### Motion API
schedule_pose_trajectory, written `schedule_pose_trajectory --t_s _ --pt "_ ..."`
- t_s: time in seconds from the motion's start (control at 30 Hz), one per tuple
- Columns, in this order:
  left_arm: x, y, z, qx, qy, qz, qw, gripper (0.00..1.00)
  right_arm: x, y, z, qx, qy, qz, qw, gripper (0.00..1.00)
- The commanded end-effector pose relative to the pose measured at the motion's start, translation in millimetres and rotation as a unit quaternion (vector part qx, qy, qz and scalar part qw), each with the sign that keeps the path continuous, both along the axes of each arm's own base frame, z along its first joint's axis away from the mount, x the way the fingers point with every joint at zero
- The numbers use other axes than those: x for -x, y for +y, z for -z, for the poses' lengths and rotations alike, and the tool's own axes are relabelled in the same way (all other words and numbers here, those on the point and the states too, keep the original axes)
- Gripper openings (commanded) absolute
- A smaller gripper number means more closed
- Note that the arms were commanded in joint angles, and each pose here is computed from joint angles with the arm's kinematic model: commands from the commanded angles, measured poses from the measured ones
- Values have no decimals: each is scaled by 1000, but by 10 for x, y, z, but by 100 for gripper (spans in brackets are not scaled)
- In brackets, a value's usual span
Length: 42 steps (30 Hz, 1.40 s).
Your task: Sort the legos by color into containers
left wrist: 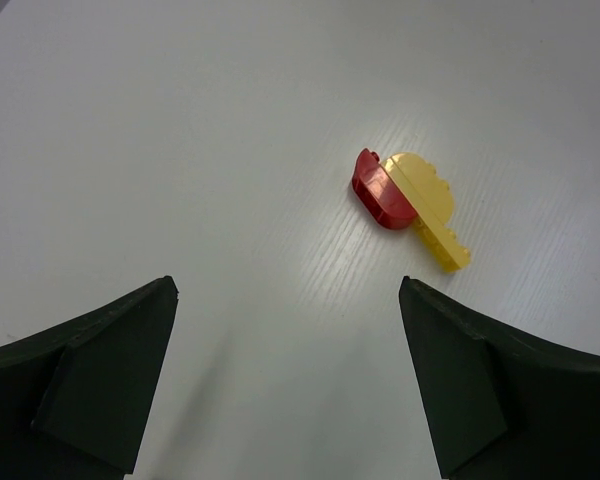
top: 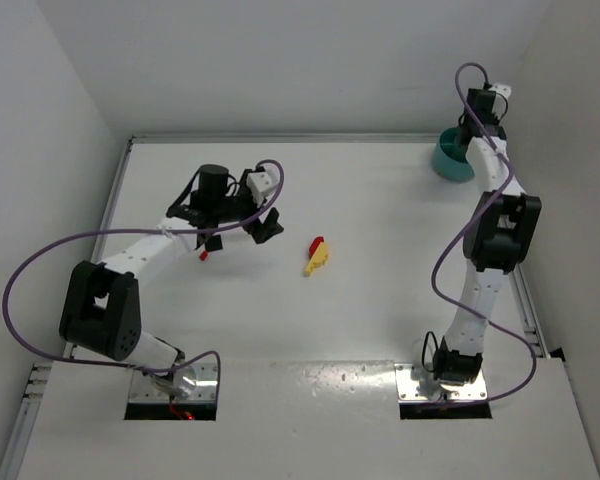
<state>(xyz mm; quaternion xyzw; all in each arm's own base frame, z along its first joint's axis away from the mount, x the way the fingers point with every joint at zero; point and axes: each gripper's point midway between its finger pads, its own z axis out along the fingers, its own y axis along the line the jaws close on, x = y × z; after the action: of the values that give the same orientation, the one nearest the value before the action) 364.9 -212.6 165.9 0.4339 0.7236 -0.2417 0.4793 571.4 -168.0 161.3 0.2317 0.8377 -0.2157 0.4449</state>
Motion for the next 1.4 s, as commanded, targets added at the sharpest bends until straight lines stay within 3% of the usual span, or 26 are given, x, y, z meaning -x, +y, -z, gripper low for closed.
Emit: schedule_pose_trajectory --t_s 0.0,0.33,0.9,1.13,1.37 --pt "-40 -23 -26 15 -3 4 1000 100 -68 -205 -264 -10 -51 30 998 1" --pt "-46 -54 1 18 3 12 1000 100 -178 -269 -94 -54 -54 9 997 1" --pt "-95 -17 63 20 13 11 1000 100 -292 -345 163 -70 -48 5 996 4" --pt "-102 -33 21 23 9 15 1000 100 -299 -363 121 -66 -52 9 996 19" --pt "-91 -44 17 25 10 19 999 100 -314 -334 126 -71 -53 1 996 43"
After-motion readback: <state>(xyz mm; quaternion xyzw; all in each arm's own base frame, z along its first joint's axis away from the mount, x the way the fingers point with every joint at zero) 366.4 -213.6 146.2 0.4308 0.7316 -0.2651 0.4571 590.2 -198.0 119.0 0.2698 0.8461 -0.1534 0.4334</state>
